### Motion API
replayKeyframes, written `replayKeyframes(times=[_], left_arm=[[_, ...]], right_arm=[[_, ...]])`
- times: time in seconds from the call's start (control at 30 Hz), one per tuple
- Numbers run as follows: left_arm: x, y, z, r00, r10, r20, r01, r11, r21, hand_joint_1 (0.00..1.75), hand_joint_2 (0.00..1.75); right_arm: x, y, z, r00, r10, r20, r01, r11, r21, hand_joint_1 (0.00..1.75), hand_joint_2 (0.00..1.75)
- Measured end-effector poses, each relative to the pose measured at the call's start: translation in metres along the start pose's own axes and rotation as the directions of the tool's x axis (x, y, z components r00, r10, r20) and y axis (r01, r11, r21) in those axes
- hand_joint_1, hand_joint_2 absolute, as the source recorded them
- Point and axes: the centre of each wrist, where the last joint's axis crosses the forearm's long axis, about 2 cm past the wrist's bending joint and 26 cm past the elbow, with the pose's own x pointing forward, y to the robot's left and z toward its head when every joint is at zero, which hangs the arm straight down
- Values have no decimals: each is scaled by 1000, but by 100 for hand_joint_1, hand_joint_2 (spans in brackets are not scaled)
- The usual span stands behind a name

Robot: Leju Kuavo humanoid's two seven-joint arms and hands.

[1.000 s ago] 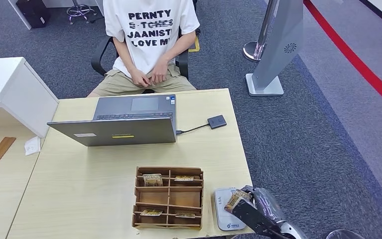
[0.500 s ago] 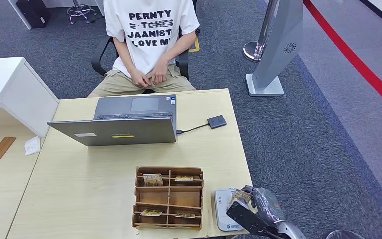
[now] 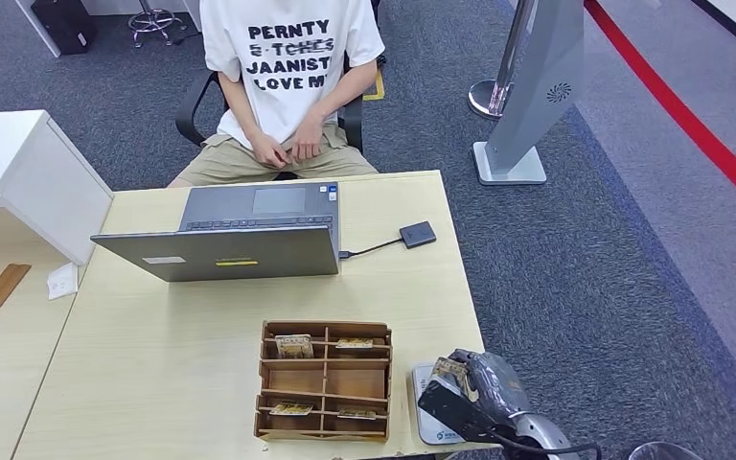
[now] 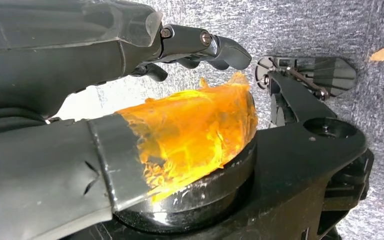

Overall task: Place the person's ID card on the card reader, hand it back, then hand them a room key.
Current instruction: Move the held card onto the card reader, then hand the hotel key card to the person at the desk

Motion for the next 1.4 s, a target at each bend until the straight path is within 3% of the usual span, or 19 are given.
replayKeyframes(times=[1.4], left_arm=[[-2,4,0,1000,-19,5,19,1000,-9,0,0]], right_arm=[[-2,-4,-13,999,34,3,-34,999,32,175,175]])
